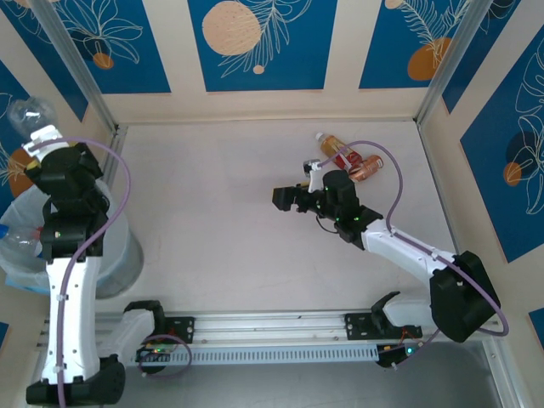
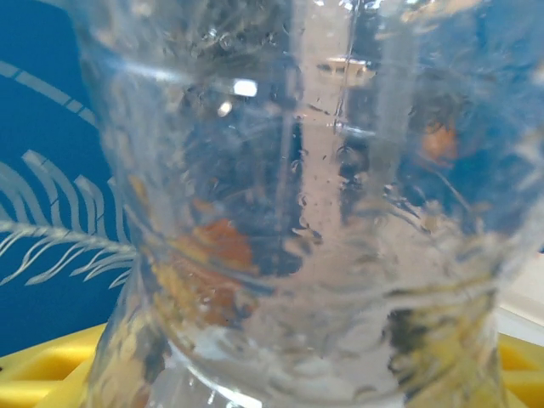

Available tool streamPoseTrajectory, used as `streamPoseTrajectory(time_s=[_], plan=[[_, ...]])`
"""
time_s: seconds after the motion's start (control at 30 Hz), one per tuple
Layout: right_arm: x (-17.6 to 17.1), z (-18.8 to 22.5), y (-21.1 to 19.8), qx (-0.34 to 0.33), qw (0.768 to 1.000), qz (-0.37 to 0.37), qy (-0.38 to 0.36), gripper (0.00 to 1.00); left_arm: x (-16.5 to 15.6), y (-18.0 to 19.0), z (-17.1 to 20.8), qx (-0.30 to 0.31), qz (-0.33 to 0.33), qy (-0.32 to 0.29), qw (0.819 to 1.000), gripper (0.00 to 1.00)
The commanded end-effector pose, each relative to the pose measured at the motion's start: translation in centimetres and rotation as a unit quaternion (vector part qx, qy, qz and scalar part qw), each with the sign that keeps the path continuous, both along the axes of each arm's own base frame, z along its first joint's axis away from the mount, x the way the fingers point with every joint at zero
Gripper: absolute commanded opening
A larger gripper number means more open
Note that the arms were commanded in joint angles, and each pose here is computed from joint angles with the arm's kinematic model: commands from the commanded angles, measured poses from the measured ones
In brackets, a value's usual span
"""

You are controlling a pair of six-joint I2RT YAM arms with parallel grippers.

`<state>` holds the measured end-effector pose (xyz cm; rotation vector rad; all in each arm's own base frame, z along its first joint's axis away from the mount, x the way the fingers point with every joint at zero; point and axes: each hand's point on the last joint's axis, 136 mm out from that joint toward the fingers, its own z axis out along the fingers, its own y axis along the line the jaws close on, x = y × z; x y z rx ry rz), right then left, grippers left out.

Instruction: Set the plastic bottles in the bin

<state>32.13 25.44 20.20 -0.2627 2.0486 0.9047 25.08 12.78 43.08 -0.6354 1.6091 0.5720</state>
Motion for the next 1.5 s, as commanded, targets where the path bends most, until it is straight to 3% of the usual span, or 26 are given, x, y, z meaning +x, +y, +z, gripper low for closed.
streamPoseTrajectory(time_s=[0.0,0.5,0.73,0.97,1.2,1.47], plan=[[0.3,1.2,1.1,0.005,0.999,0.023,-0.022,0.99,-0.8,1.4,-0.5,-0.034,0.030,-0.046,0.998,0.41],[-0.2,0.5,1.0,0.001,1.000,0.027,-0.005,0.99,0.8,2.4,-8.5,-0.150,0.030,-0.007,0.988,0.44],[-0.2,0.6,0.8,-0.003,1.000,0.023,-0.010,0.99,-0.1,2.6,-9.4,-0.177,0.057,0.023,0.982,0.79],[-0.1,0.5,1.0,0.000,1.000,0.023,-0.007,0.99,0.9,1.2,-8.0,-0.196,0.008,0.038,0.980,0.99],[0.0,0.2,1.0,-0.004,1.000,0.021,-0.004,0.99,0.5,1.0,-7.6,-0.193,0.005,0.042,0.980,0.99],[0.1,0.1,1.2,-0.009,1.000,0.025,-0.003,0.99,0.0,2.7,-9.0,-0.203,0.059,0.062,0.976,0.99]])
